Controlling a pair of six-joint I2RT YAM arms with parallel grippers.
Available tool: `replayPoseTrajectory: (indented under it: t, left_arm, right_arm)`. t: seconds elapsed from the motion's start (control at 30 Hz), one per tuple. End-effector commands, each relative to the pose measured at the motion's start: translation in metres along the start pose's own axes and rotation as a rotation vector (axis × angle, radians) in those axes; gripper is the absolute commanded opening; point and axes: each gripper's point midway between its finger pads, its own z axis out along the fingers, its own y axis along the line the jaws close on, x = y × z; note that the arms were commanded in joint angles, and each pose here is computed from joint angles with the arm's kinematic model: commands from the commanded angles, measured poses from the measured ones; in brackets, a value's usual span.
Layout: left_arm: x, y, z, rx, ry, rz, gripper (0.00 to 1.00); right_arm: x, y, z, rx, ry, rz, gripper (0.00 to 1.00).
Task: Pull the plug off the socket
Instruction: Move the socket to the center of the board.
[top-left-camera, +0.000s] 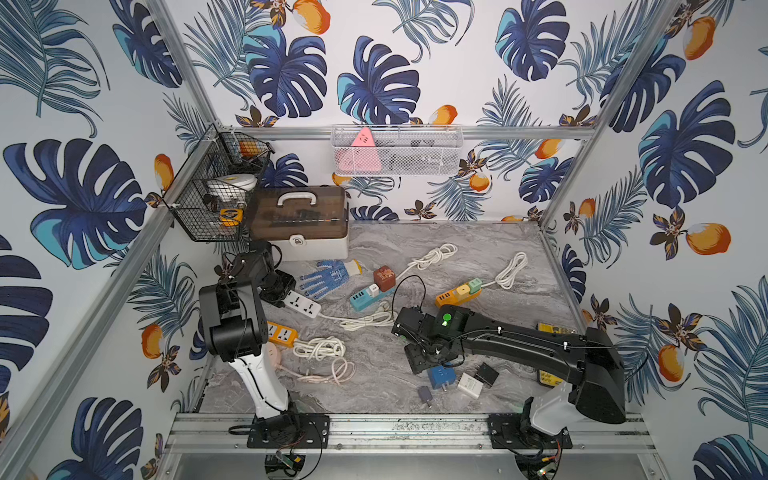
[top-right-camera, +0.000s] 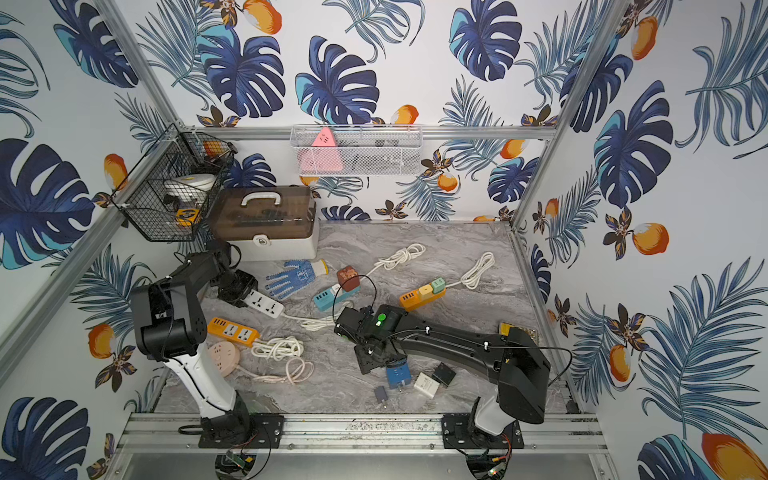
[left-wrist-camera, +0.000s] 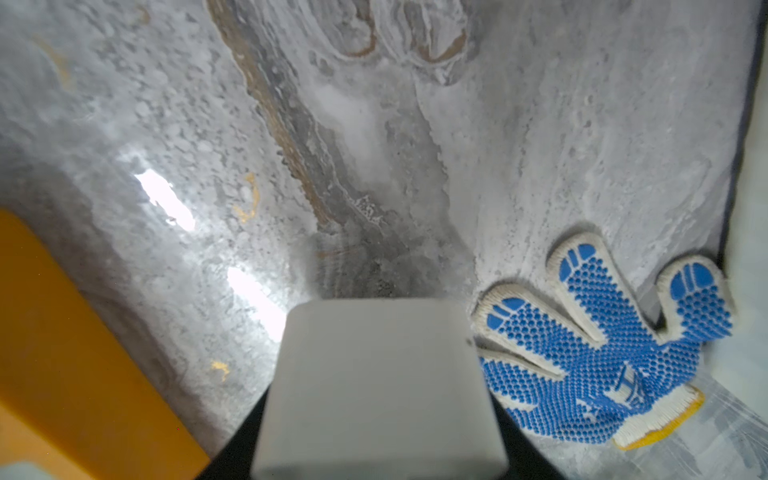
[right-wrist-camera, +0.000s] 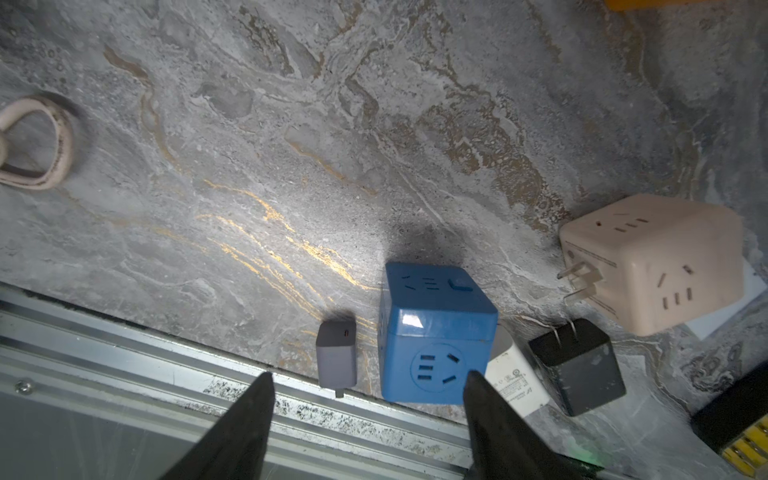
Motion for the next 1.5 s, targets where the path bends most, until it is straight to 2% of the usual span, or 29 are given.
replayPoseTrajectory:
  t: [0.0, 0.2, 0.23, 0.27, 0.4, 0.5, 0.73, 1.03, 1.23, 1.37, 1.47]
  left_arm:
    - [-0.011, 0.010, 0.004, -0.062, -0.043, 0.035, 0.00]
    - [-0.017, 0.022, 0.009, -0.122, -0.057, 0.034, 0.00]
    - [-0.016, 0.022, 0.010, -0.121, -0.051, 0.033, 0.03]
    - [-0.016, 0.022, 0.010, -0.119, -0.048, 0.032, 0.08]
    - [-0.013, 0.019, 0.009, -0.098, -0.039, 0.023, 0.40]
    - [-0.010, 0.018, 0.007, -0.081, -0.029, 0.011, 0.54]
    - [0.007, 0.012, -0.012, -0.050, -0.028, 0.032, 0.73]
    - [0.042, -0.011, -0.048, 0.029, -0.022, 0.053, 0.75]
    - [0.105, -0.040, -0.059, 0.102, 0.058, 0.093, 0.73]
    - [0.144, -0.056, -0.057, 0.133, 0.109, 0.118, 0.73]
    - [0.167, -0.066, -0.056, 0.146, 0.132, 0.146, 0.73]
  right_arm:
    - [-0.008, -0.010, -0.004, -0.003, -0.015, 0.026, 0.74]
    - [-0.035, -0.032, -0.008, -0.063, -0.027, 0.113, 0.75]
    - [-0.041, -0.035, -0.008, -0.070, -0.034, 0.121, 0.75]
    - [-0.047, -0.038, -0.008, -0.074, -0.038, 0.127, 0.76]
    - [-0.071, -0.042, -0.012, -0.085, -0.056, 0.129, 0.77]
    - [-0.090, -0.042, -0.014, -0.098, -0.077, 0.130, 0.77]
    - [-0.147, -0.029, -0.008, -0.141, -0.146, 0.096, 0.76]
    - [-0.241, 0.004, 0.004, -0.199, -0.316, -0.026, 0.80]
    - [-0.270, 0.012, 0.055, -0.158, -0.286, -0.057, 0.82]
    - [-0.280, 0.000, 0.078, -0.098, -0.275, -0.029, 0.82]
    - [-0.286, -0.002, 0.087, -0.105, -0.278, -0.014, 0.81]
